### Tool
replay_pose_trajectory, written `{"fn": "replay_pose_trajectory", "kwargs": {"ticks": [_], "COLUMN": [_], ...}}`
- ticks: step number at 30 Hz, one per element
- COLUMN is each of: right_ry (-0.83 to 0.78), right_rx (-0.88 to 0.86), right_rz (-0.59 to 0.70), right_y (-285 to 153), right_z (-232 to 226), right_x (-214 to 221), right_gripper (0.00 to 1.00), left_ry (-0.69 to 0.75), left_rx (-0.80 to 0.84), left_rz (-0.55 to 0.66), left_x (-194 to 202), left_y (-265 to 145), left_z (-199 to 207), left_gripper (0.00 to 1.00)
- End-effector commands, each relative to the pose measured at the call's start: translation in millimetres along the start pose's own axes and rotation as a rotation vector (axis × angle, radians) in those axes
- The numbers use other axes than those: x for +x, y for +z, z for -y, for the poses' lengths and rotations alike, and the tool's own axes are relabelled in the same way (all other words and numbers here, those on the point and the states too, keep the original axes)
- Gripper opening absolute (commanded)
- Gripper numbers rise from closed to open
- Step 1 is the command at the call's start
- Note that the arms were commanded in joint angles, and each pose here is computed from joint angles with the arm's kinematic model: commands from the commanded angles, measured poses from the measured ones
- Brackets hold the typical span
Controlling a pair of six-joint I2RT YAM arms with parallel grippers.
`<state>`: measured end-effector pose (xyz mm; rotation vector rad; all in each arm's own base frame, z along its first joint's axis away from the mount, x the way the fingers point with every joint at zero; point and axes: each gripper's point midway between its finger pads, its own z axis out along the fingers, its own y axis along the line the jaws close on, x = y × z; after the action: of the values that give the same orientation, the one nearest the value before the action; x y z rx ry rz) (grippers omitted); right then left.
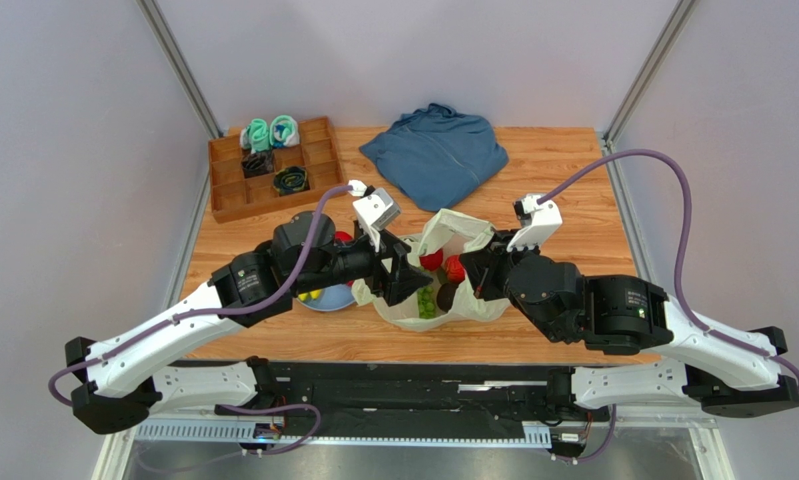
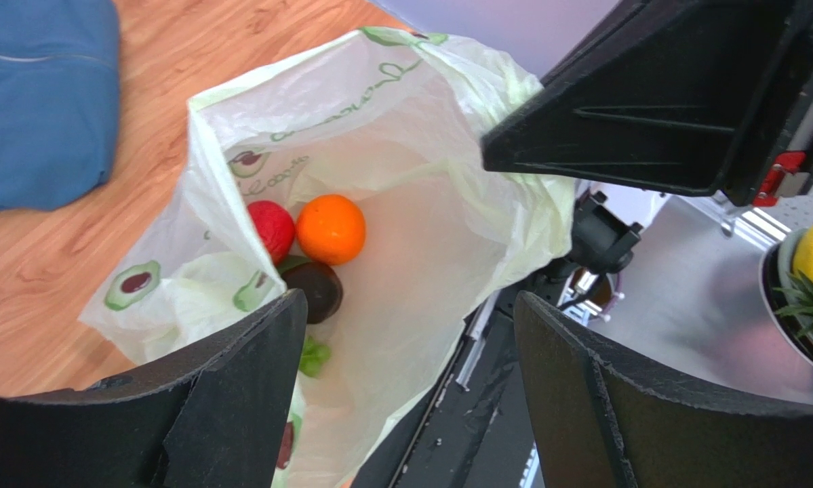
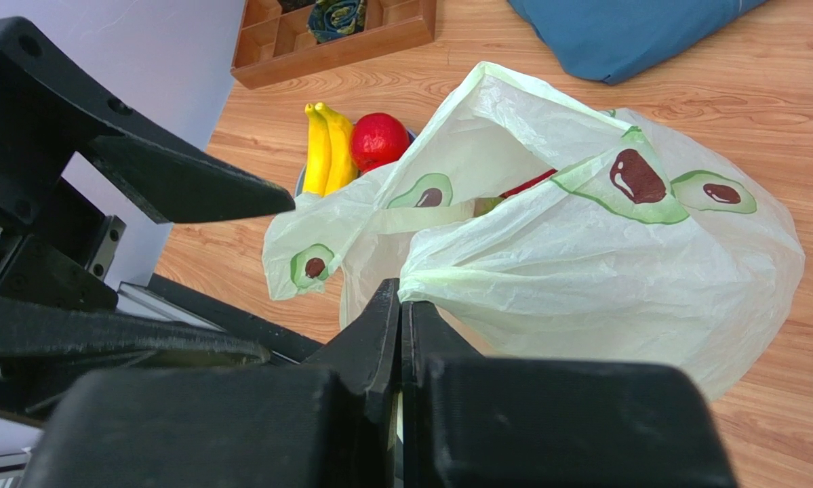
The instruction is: Place the fruits into the plastic bag
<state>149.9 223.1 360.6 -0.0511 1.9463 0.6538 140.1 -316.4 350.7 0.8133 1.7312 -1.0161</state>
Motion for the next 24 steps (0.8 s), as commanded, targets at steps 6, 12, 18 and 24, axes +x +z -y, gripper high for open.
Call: {"fn": "replay_pose_trajectory", "kwargs": {"ticks": [6,12,18,24], "right_ry": [0.048,0.024,0.000,0.012], "right_rx": [0.006,0.032,0.026,0.010], "right_rz": [0.057,0.096,0.128,0.099], "right_y": [-6,-12,-19,-15], "right_z": [5,13,14,12], "right_x": [-17,-33,-50,-36], "right_gripper": [0.00,0.00,0.00,0.00], "left_ry": [-0.043,-0.177,-0.350,-0.433], "left_rx": [-0.232,-0.558,-0.859,-0.982], "left_rz": [0.068,0.034,-0.049,-0.085], "left_x": [-34,-13,51,93], "left_y": [-32,-77,-124,-156], "left_z": [-65,-141,-203,-234], "left_gripper": [0.83,0.83,0.84,0.86]}}
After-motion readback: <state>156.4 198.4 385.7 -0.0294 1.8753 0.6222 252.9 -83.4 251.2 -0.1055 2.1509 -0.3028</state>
